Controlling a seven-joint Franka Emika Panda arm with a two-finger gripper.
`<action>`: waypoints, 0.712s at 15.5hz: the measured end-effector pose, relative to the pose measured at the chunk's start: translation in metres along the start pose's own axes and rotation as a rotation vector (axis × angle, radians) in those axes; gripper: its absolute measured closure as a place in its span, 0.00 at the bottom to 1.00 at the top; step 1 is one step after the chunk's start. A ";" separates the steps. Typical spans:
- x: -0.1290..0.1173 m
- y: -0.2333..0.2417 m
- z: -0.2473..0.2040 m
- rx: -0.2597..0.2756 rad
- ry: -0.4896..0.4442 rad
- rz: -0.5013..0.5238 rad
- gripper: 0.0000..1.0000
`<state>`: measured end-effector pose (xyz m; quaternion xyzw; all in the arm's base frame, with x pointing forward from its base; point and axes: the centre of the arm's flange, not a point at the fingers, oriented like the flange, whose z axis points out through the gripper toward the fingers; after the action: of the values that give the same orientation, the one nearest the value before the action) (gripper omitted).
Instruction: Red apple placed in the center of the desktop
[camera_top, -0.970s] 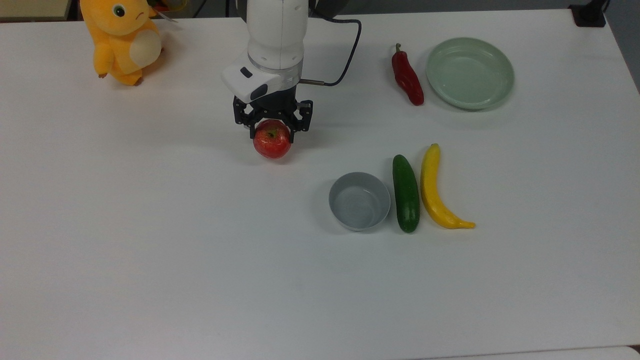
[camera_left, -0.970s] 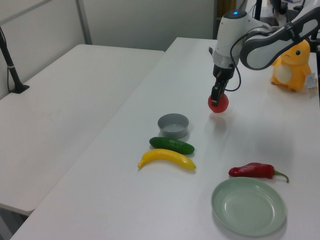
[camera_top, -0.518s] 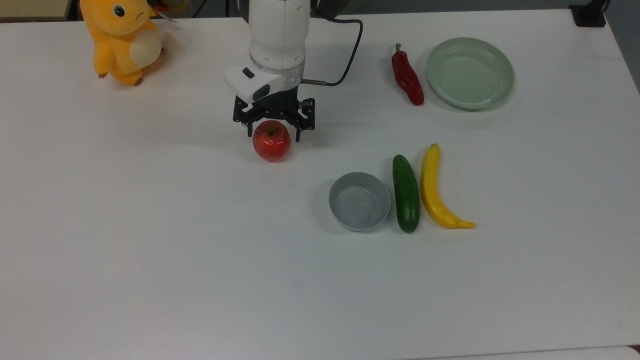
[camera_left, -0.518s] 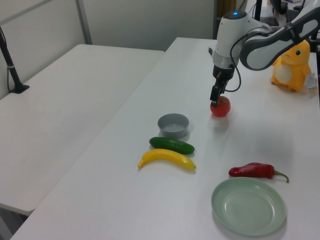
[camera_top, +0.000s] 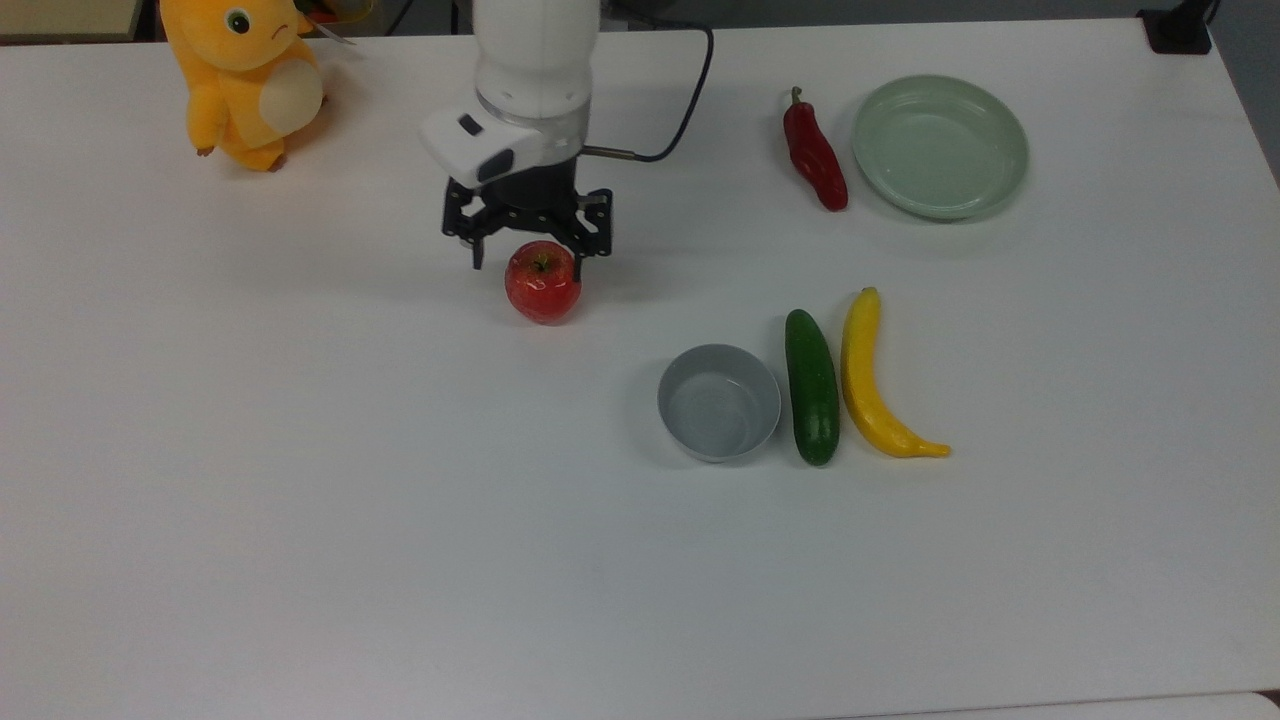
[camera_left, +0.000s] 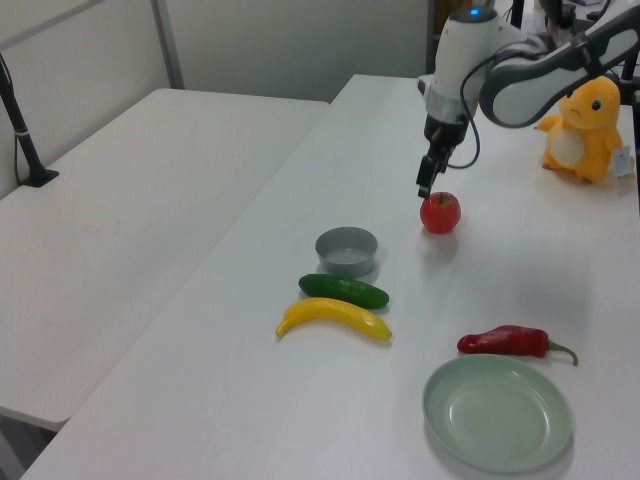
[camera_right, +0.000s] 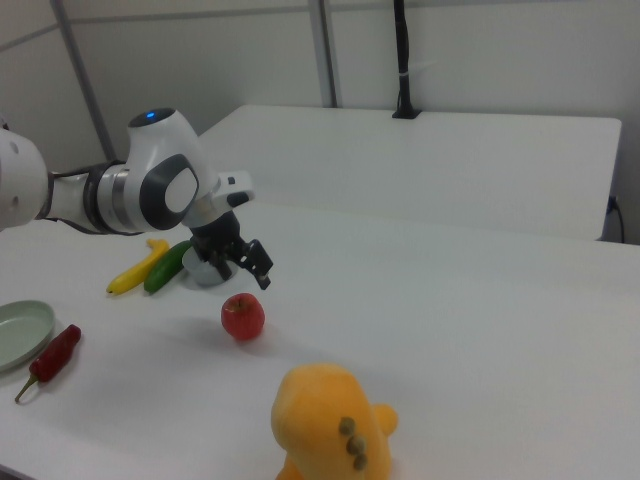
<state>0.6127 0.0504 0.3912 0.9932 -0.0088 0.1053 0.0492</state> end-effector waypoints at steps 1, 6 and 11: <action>0.003 0.009 -0.008 -0.002 0.014 0.014 0.00; 0.007 0.045 -0.056 -0.020 0.072 0.072 0.00; -0.015 0.051 -0.113 -0.004 -0.071 0.126 0.00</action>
<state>0.5734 0.0114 0.5031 0.9936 -0.0733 0.0731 0.0443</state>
